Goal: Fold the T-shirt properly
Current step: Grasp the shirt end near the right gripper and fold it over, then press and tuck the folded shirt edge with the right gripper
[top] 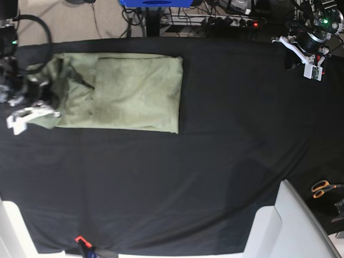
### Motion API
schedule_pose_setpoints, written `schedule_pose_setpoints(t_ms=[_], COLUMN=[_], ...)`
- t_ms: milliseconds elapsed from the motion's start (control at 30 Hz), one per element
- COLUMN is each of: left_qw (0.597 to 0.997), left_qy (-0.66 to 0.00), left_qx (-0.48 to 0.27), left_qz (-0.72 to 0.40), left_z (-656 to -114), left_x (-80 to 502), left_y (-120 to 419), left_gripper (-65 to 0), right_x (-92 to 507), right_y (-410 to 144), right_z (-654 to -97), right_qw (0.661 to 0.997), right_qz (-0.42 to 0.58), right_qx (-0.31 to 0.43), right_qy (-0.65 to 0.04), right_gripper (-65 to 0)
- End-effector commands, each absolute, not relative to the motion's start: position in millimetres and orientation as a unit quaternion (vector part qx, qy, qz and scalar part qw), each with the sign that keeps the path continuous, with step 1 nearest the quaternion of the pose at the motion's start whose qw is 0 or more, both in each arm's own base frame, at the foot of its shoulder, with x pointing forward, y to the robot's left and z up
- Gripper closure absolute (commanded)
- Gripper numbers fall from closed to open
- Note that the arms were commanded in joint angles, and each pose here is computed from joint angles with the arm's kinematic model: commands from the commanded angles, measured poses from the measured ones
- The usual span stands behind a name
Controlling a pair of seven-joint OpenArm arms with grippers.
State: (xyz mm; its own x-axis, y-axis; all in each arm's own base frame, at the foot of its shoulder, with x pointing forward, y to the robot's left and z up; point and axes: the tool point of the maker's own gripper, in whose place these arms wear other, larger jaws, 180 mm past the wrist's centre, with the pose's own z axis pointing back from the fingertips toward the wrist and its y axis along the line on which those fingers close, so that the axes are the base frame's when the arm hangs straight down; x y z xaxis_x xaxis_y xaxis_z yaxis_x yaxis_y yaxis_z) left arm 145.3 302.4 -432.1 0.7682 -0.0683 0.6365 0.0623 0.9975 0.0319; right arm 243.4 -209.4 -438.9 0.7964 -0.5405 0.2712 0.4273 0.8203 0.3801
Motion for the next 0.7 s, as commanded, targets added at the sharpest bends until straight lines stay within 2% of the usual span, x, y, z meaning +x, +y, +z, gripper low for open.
schedule_pose_setpoints(t_ms=[0, 133, 267, 667], left_qw=[0.935, 0.935, 0.935, 0.935], left_qy=[-0.352, -0.352, -0.352, -0.352], left_qx=[0.01, 0.011, 0.011, 0.011], left_qz=[-0.038, -0.039, -0.039, -0.039], left_z=[-424, -424, -424, -424], left_x=[150, 150, 150, 150], left_y=[307, 308, 308, 307], left_gripper=[0.0, 0.0, 0.0, 0.0], right_x=[256, 249, 251, 244], right_y=[-207, -166, -129, -64], right_z=[-427, -434, -422, -417], right_qw=[0.934, 0.94, 0.942, 0.94], right_qz=[-0.25, -0.242, -0.207, -0.167], right_qx=[0.155, 0.167, 0.196, 0.25], right_qy=[-0.203, -0.174, -0.179, -0.161], right_gripper=[-0.6, -0.6, -0.5, -0.5])
